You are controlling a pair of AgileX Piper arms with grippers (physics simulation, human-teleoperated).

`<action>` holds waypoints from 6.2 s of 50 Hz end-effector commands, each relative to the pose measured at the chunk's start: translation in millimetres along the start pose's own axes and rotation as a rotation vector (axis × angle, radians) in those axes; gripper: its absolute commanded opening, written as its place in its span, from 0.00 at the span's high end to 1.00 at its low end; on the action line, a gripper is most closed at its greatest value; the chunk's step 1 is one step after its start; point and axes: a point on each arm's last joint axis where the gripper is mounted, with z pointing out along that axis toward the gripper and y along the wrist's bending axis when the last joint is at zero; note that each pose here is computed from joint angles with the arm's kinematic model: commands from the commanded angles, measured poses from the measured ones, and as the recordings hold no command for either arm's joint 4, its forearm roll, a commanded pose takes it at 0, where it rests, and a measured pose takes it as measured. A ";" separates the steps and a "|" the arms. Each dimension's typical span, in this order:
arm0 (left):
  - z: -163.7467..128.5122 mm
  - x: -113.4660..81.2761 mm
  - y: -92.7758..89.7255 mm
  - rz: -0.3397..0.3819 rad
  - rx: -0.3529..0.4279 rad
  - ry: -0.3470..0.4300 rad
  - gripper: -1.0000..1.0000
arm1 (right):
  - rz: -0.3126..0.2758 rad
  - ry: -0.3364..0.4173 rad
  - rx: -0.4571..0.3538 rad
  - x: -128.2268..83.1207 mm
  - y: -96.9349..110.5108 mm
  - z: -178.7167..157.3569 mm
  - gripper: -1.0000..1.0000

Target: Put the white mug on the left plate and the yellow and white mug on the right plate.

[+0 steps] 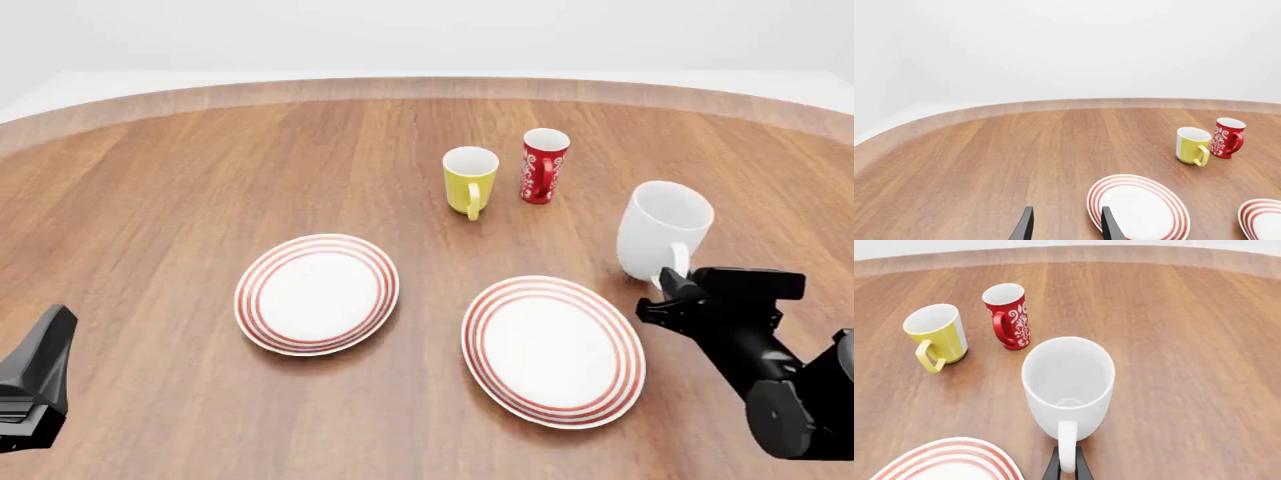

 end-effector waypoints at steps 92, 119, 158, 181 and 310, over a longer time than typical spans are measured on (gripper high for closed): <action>0.0 0.0 0.0 0.000 0.000 0.000 0.00 | -0.200 -0.185 -0.450 -92.7 123.5 -28.4 1.00; 0.0 0.0 0.0 0.000 0.000 0.000 0.00 | -0.219 -0.188 -0.551 -97.3 165.4 -14.8 1.00; 0.0 0.0 0.0 0.000 0.000 0.000 0.00 | -0.236 -0.147 -0.693 -77.2 220.0 -11.6 1.00; 0.0 0.0 0.0 0.000 0.000 0.000 0.00 | -0.243 -0.104 -0.763 -57.0 249.2 -11.1 1.00; 0.0 0.0 0.0 0.000 0.000 0.000 0.00 | -0.242 0.084 -0.829 15.5 301.7 14.3 0.00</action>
